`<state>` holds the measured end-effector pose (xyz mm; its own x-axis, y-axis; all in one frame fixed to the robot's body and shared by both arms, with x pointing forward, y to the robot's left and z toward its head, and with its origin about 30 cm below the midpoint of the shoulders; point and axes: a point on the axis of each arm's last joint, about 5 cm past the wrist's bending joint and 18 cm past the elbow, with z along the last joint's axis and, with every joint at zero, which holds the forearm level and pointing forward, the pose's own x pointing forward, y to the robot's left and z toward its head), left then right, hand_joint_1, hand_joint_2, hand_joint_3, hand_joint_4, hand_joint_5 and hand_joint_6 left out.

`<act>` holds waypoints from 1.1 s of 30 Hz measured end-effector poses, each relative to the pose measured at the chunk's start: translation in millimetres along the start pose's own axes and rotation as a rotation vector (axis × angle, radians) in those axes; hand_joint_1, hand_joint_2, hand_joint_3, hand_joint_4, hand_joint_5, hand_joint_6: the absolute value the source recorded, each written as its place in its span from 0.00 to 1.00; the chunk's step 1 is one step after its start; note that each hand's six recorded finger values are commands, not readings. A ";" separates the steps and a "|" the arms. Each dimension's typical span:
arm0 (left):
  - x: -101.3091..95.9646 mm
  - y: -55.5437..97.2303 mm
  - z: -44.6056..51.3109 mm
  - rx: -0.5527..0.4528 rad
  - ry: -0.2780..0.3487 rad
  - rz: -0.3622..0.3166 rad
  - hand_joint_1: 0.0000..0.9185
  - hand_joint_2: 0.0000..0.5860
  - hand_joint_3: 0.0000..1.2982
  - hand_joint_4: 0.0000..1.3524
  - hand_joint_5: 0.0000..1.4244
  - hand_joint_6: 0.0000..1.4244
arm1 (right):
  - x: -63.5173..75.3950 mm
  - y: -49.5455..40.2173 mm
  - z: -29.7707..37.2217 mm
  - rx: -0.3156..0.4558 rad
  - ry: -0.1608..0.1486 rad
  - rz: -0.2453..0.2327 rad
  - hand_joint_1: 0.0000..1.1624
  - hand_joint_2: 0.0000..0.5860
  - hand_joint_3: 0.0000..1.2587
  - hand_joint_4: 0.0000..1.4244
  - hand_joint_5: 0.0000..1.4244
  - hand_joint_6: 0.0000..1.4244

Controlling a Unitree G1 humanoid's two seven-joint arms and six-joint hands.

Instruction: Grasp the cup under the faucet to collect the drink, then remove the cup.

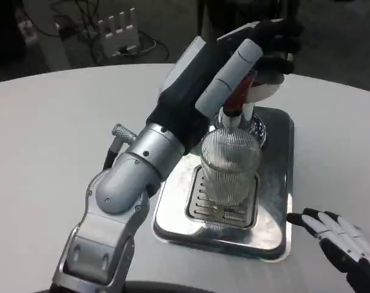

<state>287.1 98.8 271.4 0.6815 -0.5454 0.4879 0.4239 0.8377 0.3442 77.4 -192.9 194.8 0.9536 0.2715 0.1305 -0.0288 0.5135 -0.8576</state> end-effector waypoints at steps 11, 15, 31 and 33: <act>1.3 -4.5 -0.9 0.058 -0.018 -0.032 0.00 0.19 0.26 0.22 0.27 0.25 | 0.4 -0.6 -0.2 -0.003 -0.002 -0.004 0.54 0.73 0.09 0.03 0.00 0.00; 0.7 -4.4 0.0 0.117 -0.021 -0.052 0.00 0.19 0.25 0.20 0.24 0.23 | 1.1 -0.9 -0.1 -0.004 -0.006 -0.007 0.54 0.73 0.09 0.04 0.00 0.00; -2.9 -3.7 4.6 0.382 -0.059 -0.137 0.00 0.19 0.22 0.16 0.21 0.19 | 3.9 -0.8 0.6 -0.002 -0.023 -0.014 0.55 0.73 0.09 0.04 0.00 0.00; -3.1 -3.8 4.5 0.392 -0.064 -0.140 0.00 0.19 0.22 0.16 0.21 0.19 | 3.9 -0.7 0.5 -0.002 -0.022 -0.013 0.55 0.73 0.09 0.04 0.00 0.00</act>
<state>280.7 97.2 272.1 0.5897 -0.6641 0.4596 0.2420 0.6882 0.6840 81.0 -191.8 196.2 0.9470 0.2828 0.1527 -0.0159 0.5158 -0.8565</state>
